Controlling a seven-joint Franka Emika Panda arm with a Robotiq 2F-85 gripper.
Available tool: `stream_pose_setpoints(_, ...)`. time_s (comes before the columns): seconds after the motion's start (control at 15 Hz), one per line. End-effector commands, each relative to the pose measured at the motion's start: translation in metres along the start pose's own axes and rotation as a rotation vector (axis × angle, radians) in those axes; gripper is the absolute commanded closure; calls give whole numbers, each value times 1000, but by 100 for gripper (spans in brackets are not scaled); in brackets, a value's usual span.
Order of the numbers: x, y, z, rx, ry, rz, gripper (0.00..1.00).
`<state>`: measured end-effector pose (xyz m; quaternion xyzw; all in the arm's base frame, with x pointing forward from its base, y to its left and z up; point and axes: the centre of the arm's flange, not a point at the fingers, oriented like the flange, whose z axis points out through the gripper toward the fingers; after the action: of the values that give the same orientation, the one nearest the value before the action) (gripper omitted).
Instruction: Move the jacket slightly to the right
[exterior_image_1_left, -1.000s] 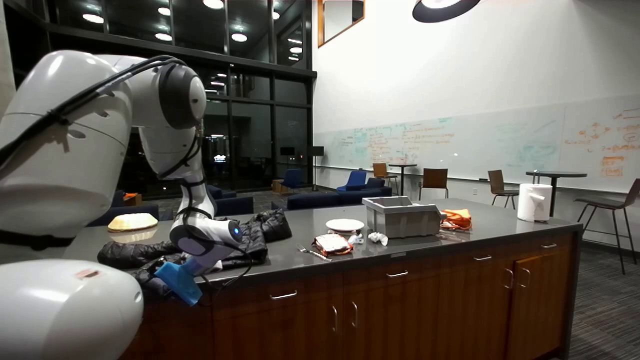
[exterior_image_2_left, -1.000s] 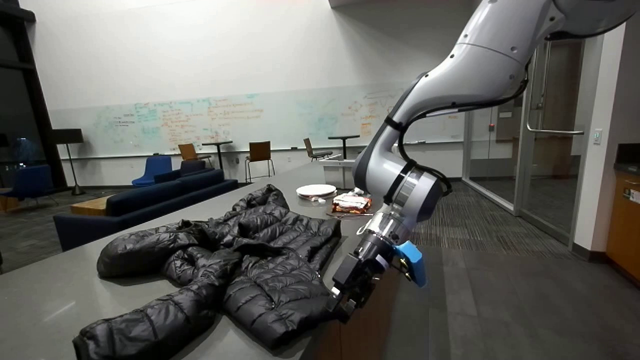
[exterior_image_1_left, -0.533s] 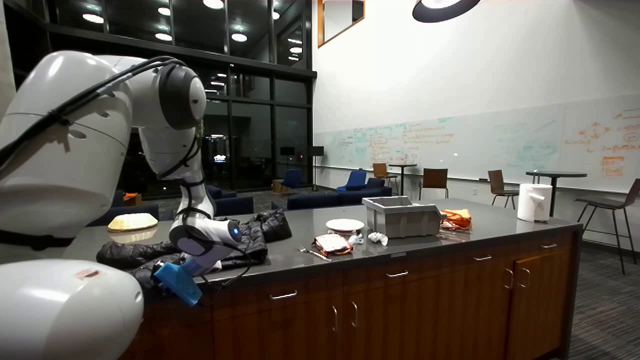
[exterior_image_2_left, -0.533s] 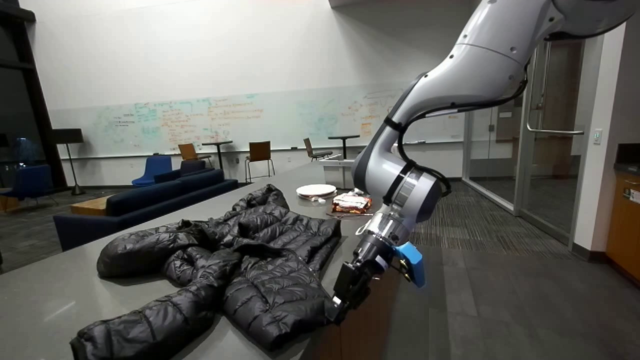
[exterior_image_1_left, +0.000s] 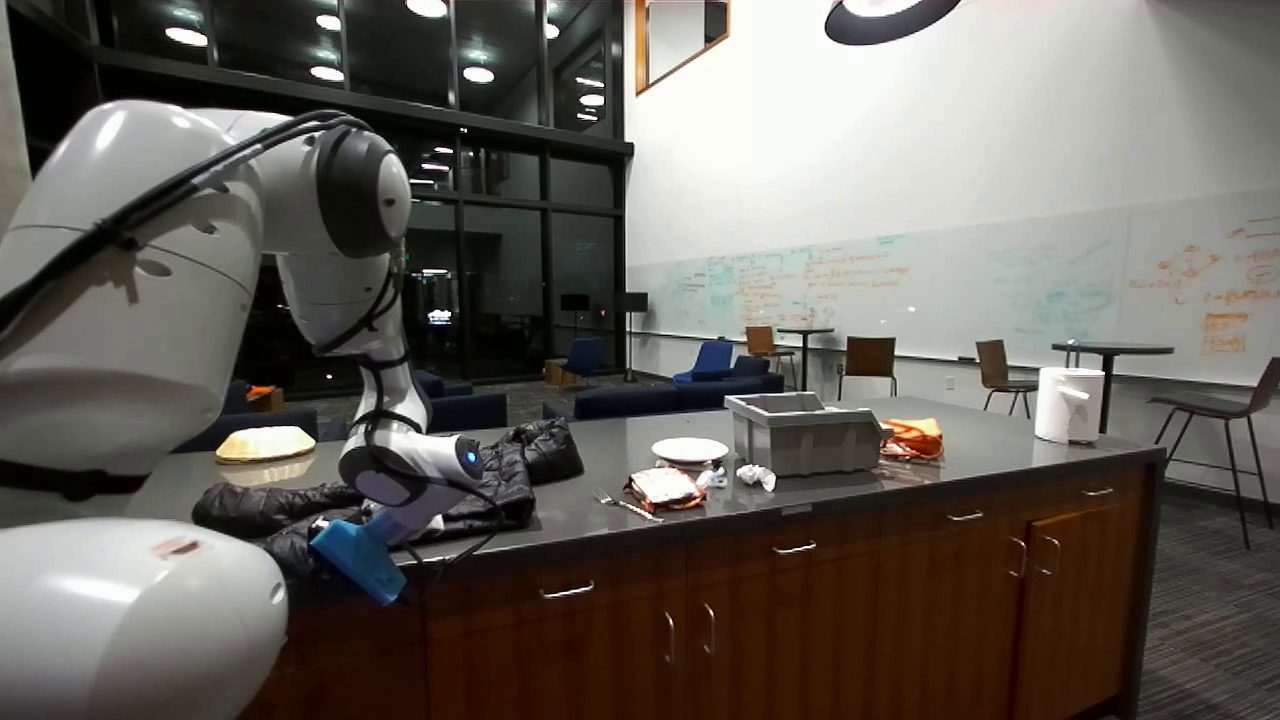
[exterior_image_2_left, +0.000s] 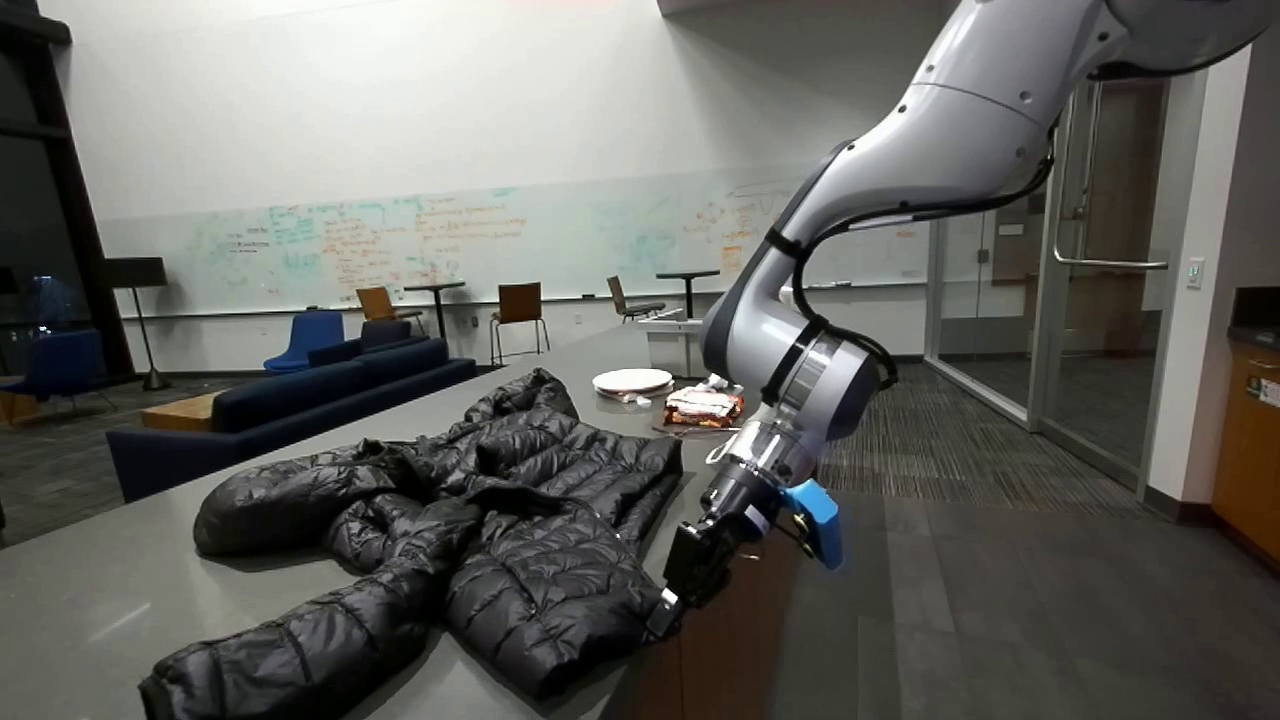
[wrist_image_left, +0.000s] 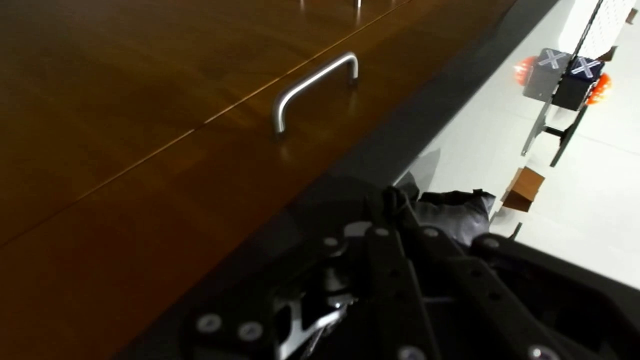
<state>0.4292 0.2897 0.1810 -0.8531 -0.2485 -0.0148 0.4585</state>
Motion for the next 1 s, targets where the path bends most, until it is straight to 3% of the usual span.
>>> stream_pose_setpoints(0.0,19,-28,-7,-37,24,-41,99)
stream_pose_setpoints(0.6,72,-127,-20,-153,0,-218,99)
stream_pose_setpoints(0.93,60,-142,23,-232,-179,-249,99)
